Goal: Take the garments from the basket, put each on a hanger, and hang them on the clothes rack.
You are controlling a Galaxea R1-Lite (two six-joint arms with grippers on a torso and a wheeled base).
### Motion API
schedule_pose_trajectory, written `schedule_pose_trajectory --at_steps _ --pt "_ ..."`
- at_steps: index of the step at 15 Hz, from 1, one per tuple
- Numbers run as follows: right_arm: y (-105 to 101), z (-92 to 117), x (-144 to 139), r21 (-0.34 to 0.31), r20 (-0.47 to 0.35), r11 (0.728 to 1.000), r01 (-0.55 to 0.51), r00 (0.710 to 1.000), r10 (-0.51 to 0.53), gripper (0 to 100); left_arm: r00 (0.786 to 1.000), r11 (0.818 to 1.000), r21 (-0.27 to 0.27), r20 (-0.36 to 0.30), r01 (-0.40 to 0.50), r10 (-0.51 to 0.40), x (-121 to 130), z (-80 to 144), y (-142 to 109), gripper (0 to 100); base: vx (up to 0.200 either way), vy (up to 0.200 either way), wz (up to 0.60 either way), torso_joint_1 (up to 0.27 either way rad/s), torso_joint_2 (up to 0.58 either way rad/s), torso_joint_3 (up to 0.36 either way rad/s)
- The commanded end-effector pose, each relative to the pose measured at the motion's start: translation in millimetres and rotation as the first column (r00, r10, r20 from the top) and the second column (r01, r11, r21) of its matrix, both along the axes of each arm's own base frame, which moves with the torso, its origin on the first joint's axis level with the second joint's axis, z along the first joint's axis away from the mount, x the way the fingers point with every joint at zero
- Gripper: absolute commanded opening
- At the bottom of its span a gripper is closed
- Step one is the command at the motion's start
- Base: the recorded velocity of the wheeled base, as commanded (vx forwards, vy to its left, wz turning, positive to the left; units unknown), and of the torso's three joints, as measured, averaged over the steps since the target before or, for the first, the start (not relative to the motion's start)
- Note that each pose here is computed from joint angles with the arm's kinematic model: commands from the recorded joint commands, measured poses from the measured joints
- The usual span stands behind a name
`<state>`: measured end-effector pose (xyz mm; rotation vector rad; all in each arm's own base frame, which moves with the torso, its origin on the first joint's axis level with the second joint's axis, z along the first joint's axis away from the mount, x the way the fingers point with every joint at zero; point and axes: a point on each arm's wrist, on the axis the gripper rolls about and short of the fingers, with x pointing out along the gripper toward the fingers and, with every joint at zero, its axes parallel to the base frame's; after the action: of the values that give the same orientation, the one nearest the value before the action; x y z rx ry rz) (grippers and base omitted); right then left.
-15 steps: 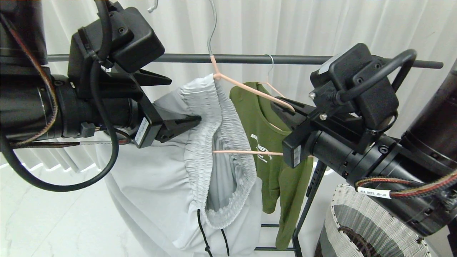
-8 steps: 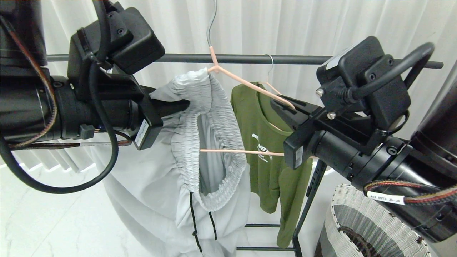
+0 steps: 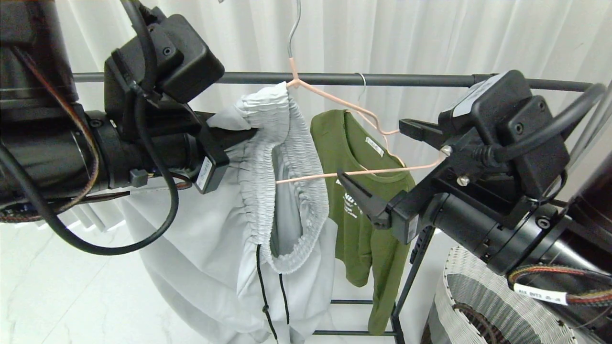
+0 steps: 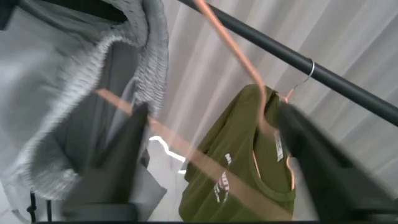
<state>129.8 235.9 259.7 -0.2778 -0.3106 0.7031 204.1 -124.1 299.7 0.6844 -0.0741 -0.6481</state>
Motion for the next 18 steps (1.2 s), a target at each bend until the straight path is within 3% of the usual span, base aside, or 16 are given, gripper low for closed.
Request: schedule_pose_trajectory --at_steps 1,4,6,8,10,13,18 --pt "-2.2 -0.3 -0.5 -0.001 -0.001 1.0 0.004 1.0 -0.004 100 1.0 1.0 0.015 -0.019 -0.004 0.004 0.4 -11.4 -0.2 0 0.0 0.0 0.0 0.0 0.0 0.0" --pt "-1.3 -3.1 -0.9 -0.012 -0.006 1.0 0.001 1.0 -0.001 100 0.995 0.994 0.049 -0.016 -0.096 0.097 4.8 -23.8 6.4 0 0.0 0.0 0.0 0.0 0.0 0.0" --pt "1.9 -6.7 -1.2 -0.017 -0.021 1.0 -0.008 1.0 0.007 100 0.995 0.994 0.036 -0.017 -0.101 0.102 4.7 -22.4 6.9 0 0.0 0.0 0.0 0.0 0.0 0.0" --pt "12.7 -14.9 -10.9 -0.005 -0.089 0.998 -0.067 0.994 0.067 100 0.993 0.994 -0.002 -0.048 -0.107 0.106 4.6 -23.3 6.8 0 0.0 0.0 0.0 0.0 0.0 0.0" --pt "23.0 -33.5 -17.7 -0.008 -0.213 0.994 -0.113 0.971 0.108 100 0.991 0.992 -0.067 -0.083 -0.11 0.104 3.2 -20.3 5.8 0 0.0 0.0 0.0 0.0 0.0 0.0" --pt "35.1 -59.9 -4.9 0.034 -0.381 0.996 -0.079 0.921 0.086 100 0.997 0.995 -0.093 -0.075 -0.025 0.018 -3.3 -15.3 6.9 0 0.0 0.0 0.0 0.0 0.0 0.0" --pt "32.3 -79.9 31.4 0.078 -0.491 0.995 0.054 0.871 -0.008 100 0.998 0.994 -0.109 -0.056 0.016 -0.022 -10.9 -9.7 8.8 0 0.0 0.0 0.0 0.0 0.0 0.0"
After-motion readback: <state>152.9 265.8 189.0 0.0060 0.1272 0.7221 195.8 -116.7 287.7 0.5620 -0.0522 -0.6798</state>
